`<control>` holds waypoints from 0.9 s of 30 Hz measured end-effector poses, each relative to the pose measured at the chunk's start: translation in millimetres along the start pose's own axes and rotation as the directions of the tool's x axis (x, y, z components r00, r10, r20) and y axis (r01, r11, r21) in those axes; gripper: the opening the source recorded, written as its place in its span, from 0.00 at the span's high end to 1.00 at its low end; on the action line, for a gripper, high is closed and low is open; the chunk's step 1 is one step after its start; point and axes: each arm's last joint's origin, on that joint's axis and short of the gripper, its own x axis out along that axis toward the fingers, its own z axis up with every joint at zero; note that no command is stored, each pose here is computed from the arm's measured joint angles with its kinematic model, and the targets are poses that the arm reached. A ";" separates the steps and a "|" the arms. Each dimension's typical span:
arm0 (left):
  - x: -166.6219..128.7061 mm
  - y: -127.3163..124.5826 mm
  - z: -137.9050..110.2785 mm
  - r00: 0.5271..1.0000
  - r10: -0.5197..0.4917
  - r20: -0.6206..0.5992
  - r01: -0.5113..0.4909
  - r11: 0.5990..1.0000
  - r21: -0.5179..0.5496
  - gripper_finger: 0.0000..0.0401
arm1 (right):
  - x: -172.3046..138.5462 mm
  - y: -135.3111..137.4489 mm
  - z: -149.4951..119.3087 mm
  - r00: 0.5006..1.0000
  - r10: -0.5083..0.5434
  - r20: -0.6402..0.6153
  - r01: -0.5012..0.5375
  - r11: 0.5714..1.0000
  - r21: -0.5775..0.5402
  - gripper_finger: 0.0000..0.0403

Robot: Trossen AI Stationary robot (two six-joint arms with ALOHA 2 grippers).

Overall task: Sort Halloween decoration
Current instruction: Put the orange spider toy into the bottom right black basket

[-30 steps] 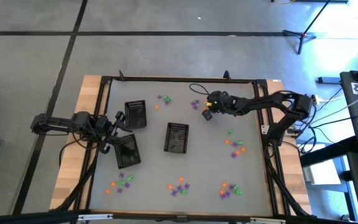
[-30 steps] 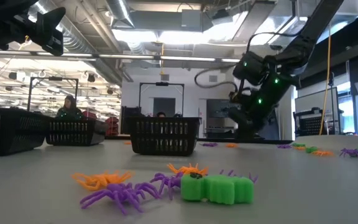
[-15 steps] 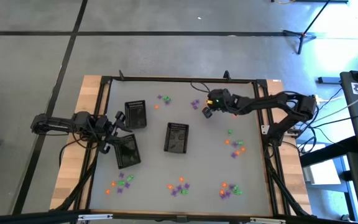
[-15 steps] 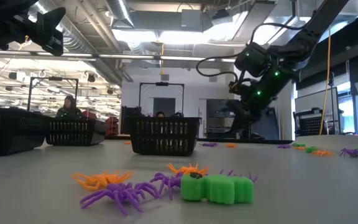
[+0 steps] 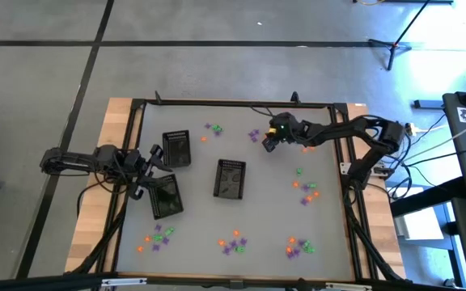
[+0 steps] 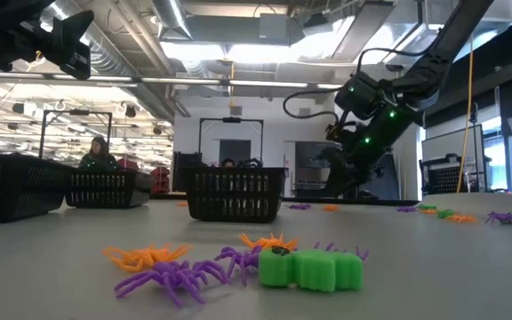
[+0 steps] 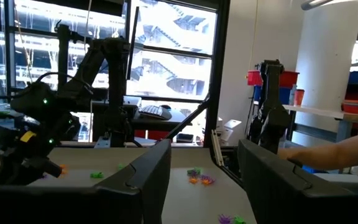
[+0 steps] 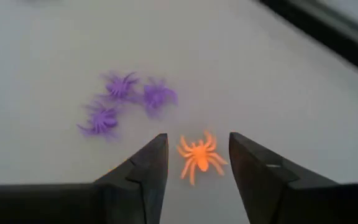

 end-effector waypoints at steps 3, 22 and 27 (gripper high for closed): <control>0.0 0.0 -0.1 1.000 0.000 -0.001 0.000 1.000 0.000 0.55 | 7.9 -0.4 -7.2 0.999 -0.017 -0.037 0.017 1.000 -0.006 0.60; 0.0 0.0 0.0 1.000 0.000 0.000 0.000 1.000 0.000 0.55 | 17.3 0.7 -11.1 0.999 -0.012 -0.035 0.012 1.000 -0.006 0.97; 0.0 0.0 -0.1 1.000 0.000 0.000 0.000 1.000 0.000 0.55 | 8.6 0.3 -7.2 1.000 -0.001 -0.026 0.001 1.000 -0.005 0.99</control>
